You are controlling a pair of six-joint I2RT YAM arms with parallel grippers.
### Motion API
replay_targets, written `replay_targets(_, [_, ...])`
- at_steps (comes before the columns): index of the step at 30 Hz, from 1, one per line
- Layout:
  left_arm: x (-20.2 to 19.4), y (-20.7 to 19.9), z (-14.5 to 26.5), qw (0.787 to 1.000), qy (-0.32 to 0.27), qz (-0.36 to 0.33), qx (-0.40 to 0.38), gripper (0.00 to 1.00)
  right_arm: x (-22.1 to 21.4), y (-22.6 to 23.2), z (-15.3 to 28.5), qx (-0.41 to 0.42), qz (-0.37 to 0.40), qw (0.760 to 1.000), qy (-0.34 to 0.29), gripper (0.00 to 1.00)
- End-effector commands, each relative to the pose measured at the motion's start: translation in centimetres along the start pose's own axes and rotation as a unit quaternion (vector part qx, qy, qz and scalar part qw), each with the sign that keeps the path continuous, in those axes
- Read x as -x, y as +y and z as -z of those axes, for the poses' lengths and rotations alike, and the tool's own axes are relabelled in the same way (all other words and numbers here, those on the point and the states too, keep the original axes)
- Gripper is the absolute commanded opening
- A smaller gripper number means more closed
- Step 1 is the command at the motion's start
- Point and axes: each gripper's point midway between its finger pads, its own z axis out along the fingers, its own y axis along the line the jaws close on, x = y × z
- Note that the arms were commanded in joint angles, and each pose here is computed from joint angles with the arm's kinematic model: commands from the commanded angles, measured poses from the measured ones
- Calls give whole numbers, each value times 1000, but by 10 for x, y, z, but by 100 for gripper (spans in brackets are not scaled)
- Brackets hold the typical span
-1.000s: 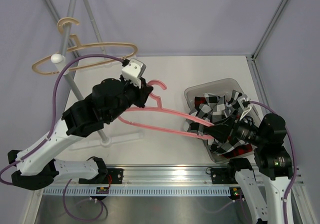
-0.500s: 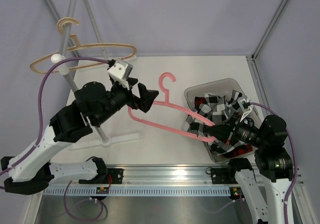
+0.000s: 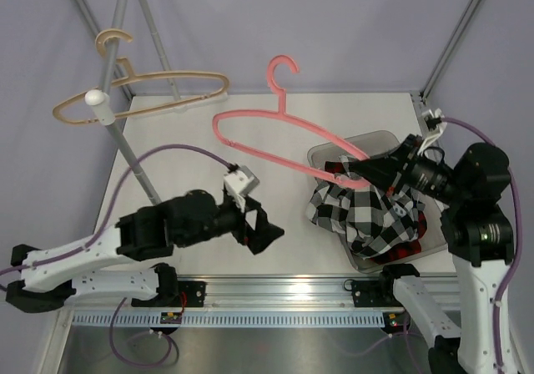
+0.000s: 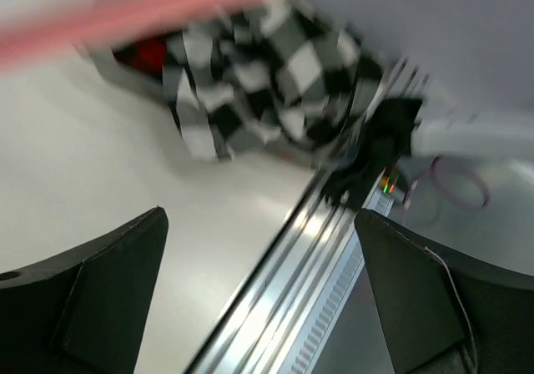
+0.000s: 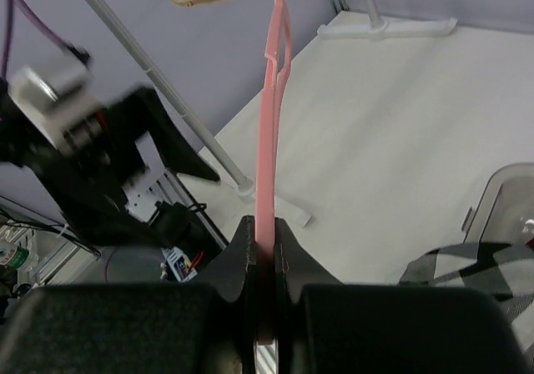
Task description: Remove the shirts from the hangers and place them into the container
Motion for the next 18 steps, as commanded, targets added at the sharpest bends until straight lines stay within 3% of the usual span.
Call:
replay_targets(1, [-60,4,-17,997,62,17,35,99,32,3,-28,78,15,997,10,0])
replay_targets(3, [-91,10,-25,995,83,33,46,99,33,16,-36,138,17,990,38,0])
replay_targets(5, [-120,18,-28,992,100,46,56,99,25,10,-56,144,5,987,70,0])
replay_targets(9, [-142,22,-28,991,96,80,48,99,11,36,-98,177,35,978,102,0])
replay_targets(13, [-158,20,-27,989,99,106,31,99,3,33,-145,175,48,975,126,0])
replay_targets(18, [-169,25,-24,987,97,120,32,99,18,50,-180,206,74,969,118,0])
